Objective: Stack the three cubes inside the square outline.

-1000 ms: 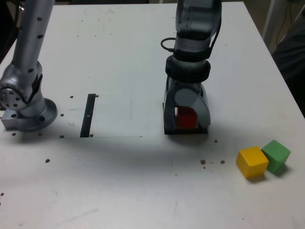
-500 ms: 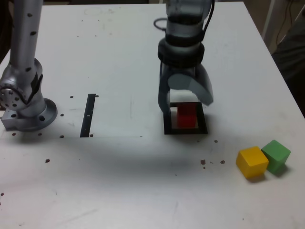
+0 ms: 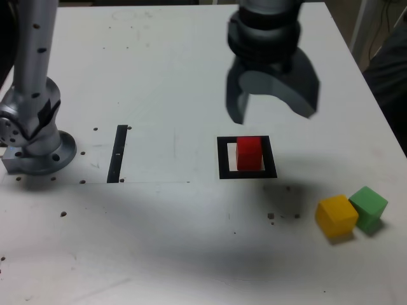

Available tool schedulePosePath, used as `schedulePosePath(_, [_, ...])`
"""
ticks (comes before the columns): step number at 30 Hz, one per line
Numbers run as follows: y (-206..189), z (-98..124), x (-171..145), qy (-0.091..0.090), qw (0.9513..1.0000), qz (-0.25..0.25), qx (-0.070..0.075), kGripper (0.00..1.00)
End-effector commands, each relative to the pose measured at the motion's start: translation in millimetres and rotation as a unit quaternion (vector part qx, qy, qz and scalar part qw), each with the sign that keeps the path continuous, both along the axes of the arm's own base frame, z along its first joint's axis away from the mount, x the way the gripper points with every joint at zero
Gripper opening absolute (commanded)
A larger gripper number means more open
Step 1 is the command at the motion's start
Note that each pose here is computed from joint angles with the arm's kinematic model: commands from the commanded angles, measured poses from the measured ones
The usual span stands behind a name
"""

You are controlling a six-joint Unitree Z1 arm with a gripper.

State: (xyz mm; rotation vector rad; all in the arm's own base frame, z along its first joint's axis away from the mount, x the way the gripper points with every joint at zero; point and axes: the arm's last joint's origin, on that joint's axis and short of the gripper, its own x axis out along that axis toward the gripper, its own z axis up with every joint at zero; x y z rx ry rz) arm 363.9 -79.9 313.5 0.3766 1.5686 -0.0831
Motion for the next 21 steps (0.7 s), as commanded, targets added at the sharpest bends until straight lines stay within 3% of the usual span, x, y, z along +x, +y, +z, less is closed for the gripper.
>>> schedulePosePath(1, [-7, -1, 8, -0.002, 0.9999, -0.009, -0.007, 0.99])
schedulePosePath(7, [-25, -7, 32, -0.014, 0.9988, -0.026, -0.038, 0.99])
schedulePosePath(11, [-33, -14, 43, -0.016, 0.9979, -0.036, -0.051, 0.99])
schedulePosePath(21, [-67, -30, 65, -0.022, 0.9935, -0.094, -0.060, 0.99])
